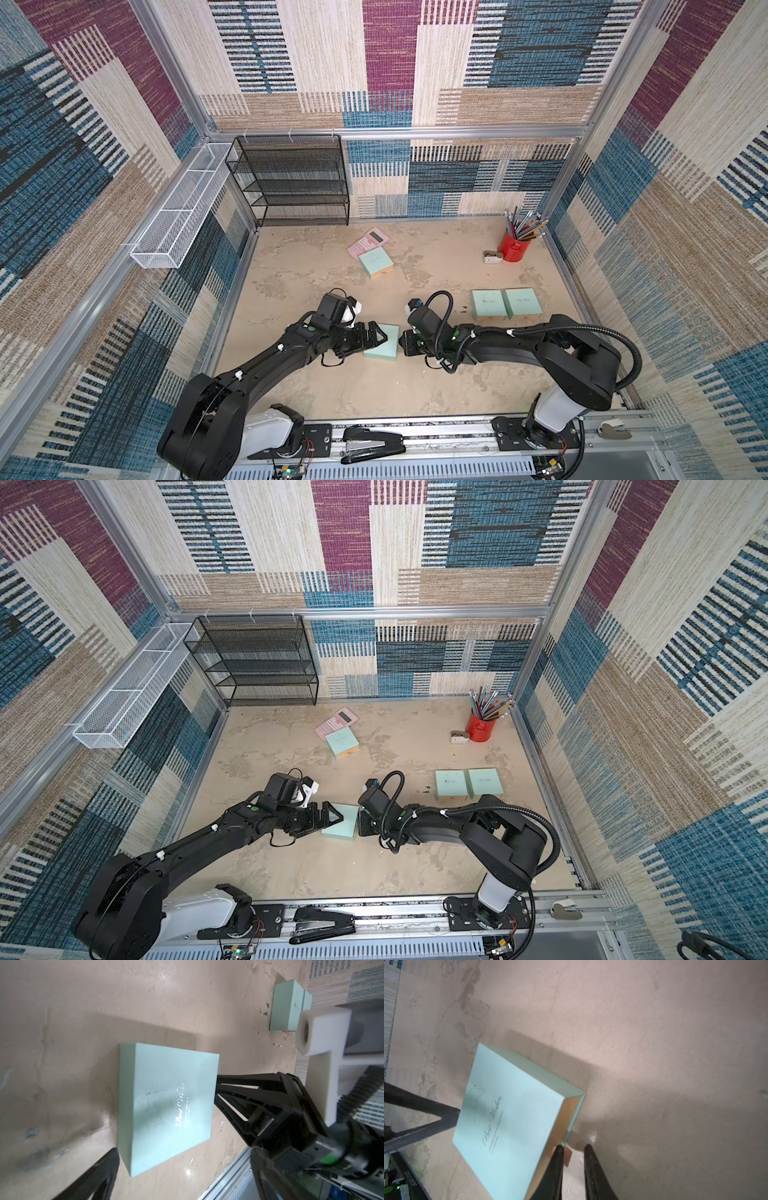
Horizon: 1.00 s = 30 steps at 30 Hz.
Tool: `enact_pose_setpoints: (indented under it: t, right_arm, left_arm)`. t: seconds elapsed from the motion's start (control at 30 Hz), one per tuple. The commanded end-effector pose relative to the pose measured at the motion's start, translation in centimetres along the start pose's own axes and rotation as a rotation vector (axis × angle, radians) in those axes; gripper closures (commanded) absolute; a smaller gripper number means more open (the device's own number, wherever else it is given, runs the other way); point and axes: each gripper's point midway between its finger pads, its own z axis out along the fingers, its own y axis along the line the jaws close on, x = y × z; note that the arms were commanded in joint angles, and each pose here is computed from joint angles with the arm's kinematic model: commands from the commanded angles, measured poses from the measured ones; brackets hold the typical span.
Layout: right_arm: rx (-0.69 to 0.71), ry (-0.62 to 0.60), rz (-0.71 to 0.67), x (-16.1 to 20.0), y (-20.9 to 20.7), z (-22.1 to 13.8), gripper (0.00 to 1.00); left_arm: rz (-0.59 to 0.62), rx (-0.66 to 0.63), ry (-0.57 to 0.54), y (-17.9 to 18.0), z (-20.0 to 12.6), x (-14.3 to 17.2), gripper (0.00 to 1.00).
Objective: Take out the earrings from the drawer-style jewelry box
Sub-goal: Adjust the jewelry box at the center of the board.
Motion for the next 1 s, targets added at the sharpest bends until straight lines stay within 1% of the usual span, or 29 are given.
enact_pose_setpoints:
  t: [0.0,0.1,0.2,0.3,0.4,0.47,0.53,0.67,0.73,0.83,0.97]
  right_arm:
    - [0.057,-0.045,0.003,-0.8,-1.0,-1.2,0.75]
    - [0.069,-0.075,-0.002,-1.3,-1.5,-2.9,0.71]
    - [0.031,-0.118,-0.005,-2.0,-1.6,-5.0,0.57]
    - [-0.061,-0.153,-0.013,-2.6,-1.3,-6.6,0.38]
    - [-0.160,-0.175,-0.011,-3.1,-1.1,-7.7,0.25]
    - [-0.226,-0.192,-0.017,-3.4,-0.6,-8.2,0.17]
    - [-0.278,-0.202,-0.022,-3.5,-0.1,-8.5,0.12]
    - [-0.376,-0.184,-0.014,-3.1,0.9,-8.0,0.09]
    - [-0.404,-0.160,0.000,-2.7,1.1,-7.2,0.09]
    - [-0.469,-0.122,0.026,-1.9,1.8,-6.2,0.14]
    - [-0.500,-0.067,0.060,-0.9,1.8,-4.7,0.25]
  left_arm:
    - [-0.026,-0.082,-0.044,0.7,-1.8,-0.4,0.00]
    - [-0.016,-0.069,-0.102,-0.4,-4.1,-1.1,0.02]
    - [0.019,-0.019,-0.153,-2.1,-6.5,-1.7,0.01]
    - [0.076,0.086,-0.173,-4.9,-8.2,-2.0,0.01]
    - [0.130,0.245,-0.132,-8.2,-8.7,-1.7,0.01]
    - [0.138,0.355,-0.086,-9.9,-8.4,-1.5,0.01]
    - [0.136,0.433,-0.046,-10.9,-7.9,-1.2,0.00]
    - [0.111,0.483,0.019,-11.0,-5.9,-0.9,0.00]
    - [0.094,0.484,0.043,-10.6,-4.9,-0.8,0.01]
    - [0.066,0.468,0.075,-9.7,-3.4,-0.6,0.01]
    - [0.037,0.421,0.097,-8.2,-1.8,-0.5,0.02]
